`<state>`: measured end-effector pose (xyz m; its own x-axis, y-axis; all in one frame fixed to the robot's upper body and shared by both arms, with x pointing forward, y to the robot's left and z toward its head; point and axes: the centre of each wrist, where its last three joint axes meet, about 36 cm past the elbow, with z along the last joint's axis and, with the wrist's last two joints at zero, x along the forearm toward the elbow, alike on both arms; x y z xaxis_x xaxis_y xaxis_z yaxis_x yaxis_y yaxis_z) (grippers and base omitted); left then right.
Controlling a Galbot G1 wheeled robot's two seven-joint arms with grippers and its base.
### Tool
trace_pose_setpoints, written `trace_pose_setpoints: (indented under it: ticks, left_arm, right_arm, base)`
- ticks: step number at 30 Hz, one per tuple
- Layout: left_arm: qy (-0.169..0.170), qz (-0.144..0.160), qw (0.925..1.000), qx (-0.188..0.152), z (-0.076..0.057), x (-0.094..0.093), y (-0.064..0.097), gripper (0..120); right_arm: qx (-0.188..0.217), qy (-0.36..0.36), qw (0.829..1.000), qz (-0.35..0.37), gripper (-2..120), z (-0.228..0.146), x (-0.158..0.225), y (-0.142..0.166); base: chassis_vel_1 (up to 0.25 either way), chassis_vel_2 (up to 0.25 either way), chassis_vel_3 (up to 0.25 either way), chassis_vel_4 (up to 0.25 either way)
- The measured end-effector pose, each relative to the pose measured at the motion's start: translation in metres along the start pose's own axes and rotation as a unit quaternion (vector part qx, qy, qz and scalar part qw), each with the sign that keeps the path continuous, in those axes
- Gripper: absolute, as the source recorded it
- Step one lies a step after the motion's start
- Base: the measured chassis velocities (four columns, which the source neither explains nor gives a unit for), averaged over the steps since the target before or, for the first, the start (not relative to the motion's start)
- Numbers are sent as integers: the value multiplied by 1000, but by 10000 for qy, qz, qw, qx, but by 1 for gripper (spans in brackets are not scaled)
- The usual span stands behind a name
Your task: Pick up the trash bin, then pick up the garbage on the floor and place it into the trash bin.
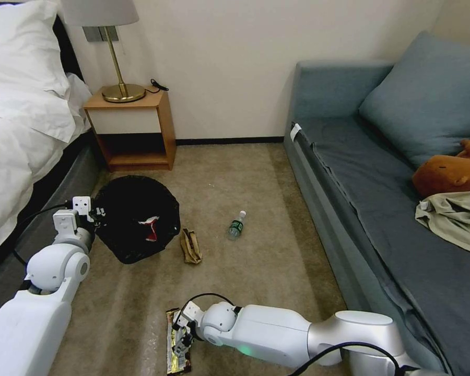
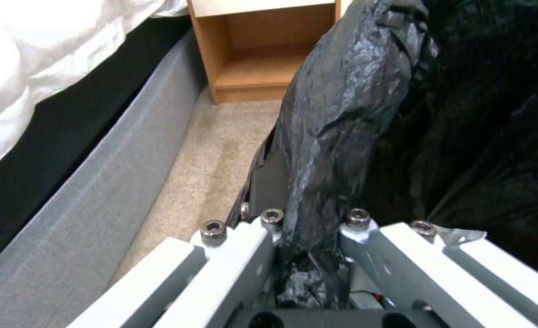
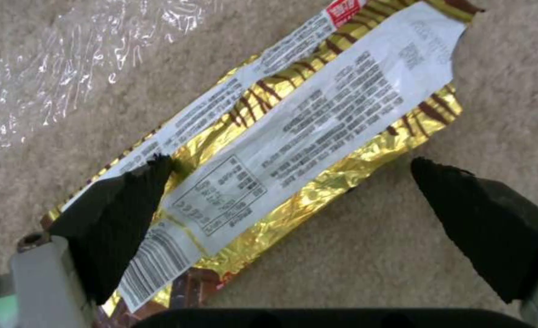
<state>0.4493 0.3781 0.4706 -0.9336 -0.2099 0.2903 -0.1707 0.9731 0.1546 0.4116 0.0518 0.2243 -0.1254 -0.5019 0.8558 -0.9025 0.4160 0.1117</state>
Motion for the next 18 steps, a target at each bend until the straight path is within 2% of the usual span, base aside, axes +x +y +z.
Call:
trace_pose_setpoints:
  ticks: [14,16,18]
  left_arm:
    - [-19,-9,10000,13,1,0,1,2]
    - [-28,-11,10000,15,1,0,2,2]
    - [-40,-9,10000,19,1,-1,2,2]
  right_arm:
    - [18,-4,10000,-57,97,0,-1,3]
    - [21,6,10000,-62,95,1,-1,3]
    - [28,15,10000,-64,88,2,-2,3]
  base:
    - [0,0,0,0]
    - [0,0,0,0]
    - [0,0,0,0]
